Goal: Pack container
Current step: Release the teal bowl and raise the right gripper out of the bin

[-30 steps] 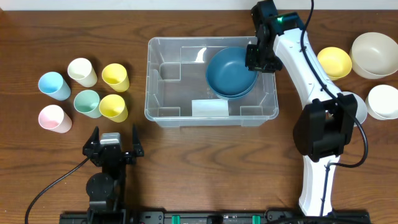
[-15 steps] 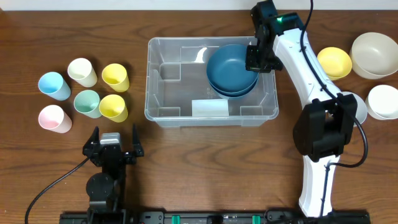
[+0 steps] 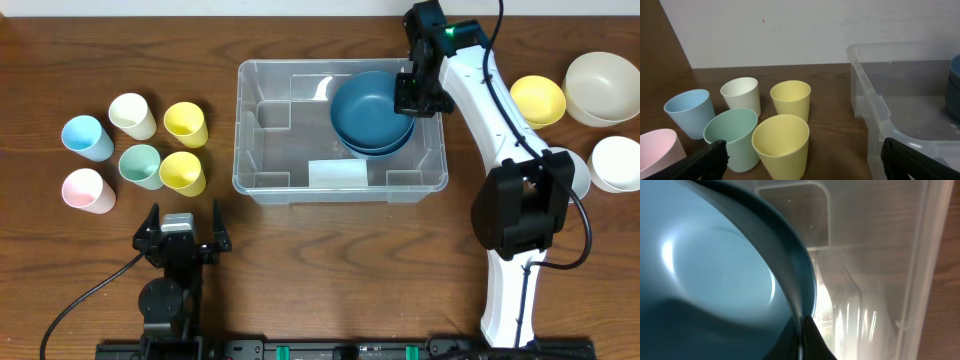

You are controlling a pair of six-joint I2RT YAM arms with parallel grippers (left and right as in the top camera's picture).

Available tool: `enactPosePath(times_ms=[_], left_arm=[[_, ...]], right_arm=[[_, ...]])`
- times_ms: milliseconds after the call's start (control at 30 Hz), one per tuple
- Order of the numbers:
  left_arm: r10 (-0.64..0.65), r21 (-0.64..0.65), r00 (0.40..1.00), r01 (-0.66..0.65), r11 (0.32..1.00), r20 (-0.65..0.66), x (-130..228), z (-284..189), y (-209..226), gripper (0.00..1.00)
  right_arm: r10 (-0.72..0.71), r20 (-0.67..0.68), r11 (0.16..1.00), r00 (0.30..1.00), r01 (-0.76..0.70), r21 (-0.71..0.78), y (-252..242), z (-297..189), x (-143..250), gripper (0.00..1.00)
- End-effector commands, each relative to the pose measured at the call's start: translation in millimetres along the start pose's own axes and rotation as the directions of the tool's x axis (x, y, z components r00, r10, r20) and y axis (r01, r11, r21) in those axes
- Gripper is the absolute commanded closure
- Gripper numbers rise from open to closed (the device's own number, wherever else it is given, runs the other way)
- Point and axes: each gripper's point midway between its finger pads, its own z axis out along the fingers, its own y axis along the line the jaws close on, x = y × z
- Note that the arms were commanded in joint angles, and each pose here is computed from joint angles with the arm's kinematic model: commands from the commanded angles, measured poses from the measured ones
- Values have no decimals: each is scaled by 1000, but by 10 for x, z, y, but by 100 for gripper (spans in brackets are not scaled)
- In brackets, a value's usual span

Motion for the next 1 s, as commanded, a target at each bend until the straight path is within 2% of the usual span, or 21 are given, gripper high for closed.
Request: enactPosePath(times_ms=[0,33,67,133,267,367,500,800,967], left_arm=[[20,-24,998,-22,999,-52,181,13,41,2],[20,-24,998,-22,999,-52,181,13,41,2],[20,-24,998,-22,999,-52,181,13,41,2],[20,-24,998,-22,999,-52,181,13,41,2],[20,-24,998,-22,999,-52,181,13,42,2],[20,-24,998,-22,999,-52,181,13,42,2],[20,-24,998,-22,999,-52,181,13,42,2],[20,-24,998,-22,999,-52,181,13,42,2],[20,-24,998,-22,999,-52,181,13,42,2]], right_arm=[[-26,-5,999,1000,26,-24,75,3,0,69],[-30,-5,999,1000,30,-24,74,3,2,55],[-30,-6,999,1000,30,-23,72,3,5,46],[-30,-7,999,1000,30,-22,71,3,7,40],[-36,-7,999,999,36,-22,71,3,8,41],[-37,-6,999,999,36,-23,72,3,5,58],[-47,6,998,999,48,-34,97,-100,-27,61],[-35,163,996,986,48,-77,53,-1099,-272,57],[128,210,992,969,-121,-45,-515,-1298,-452,55]])
